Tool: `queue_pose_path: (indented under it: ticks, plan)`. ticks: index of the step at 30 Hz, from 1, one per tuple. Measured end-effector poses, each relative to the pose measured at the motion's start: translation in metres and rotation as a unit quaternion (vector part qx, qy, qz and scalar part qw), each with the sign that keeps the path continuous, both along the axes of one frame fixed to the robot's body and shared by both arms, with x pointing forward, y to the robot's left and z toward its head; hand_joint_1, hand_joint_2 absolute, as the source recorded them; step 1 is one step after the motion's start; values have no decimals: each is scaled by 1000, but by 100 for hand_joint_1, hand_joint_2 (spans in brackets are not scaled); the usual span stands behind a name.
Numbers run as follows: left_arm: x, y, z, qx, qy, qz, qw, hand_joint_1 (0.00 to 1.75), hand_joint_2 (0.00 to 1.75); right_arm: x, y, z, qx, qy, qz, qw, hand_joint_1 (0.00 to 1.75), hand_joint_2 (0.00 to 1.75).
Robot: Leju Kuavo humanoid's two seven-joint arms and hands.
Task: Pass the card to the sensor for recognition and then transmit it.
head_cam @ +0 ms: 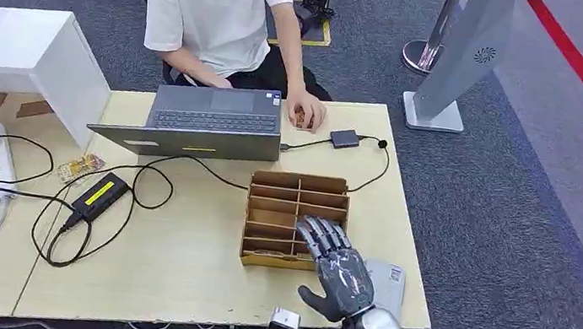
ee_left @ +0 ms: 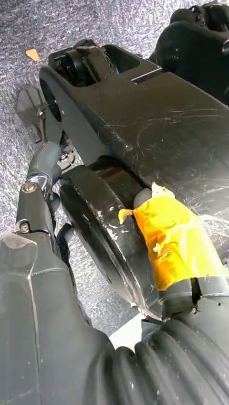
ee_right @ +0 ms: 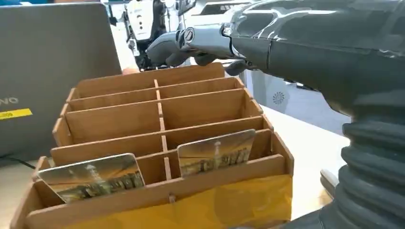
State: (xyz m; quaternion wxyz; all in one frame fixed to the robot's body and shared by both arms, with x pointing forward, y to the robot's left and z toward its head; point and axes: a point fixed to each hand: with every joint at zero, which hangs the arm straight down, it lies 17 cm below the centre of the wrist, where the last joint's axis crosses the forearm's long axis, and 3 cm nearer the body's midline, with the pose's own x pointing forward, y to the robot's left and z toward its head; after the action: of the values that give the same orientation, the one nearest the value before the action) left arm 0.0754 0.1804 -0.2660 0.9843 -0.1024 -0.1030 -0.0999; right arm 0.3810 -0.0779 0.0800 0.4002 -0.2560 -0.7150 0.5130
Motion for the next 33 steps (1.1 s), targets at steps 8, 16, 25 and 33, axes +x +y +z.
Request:
queue_pose_path:
  ticks: [8,16,25,33]
  plan:
    - [0,0,0,-1,-1,1,1000,0,175,9,-15,1,5,-3,-25,1000,0,175]
    - [0,0,0,-1,0,3,1000,0,175,14,-25,1,6,-4,-37,999,0,175]
    - [0,0,0,-2,-1,3,1000,0,175,16,-27,-2,9,3,-41,999,0,175]
    - [0,0,0,-2,-1,1,1000,0,175,15,-23,-7,12,10,-35,999,0,175]
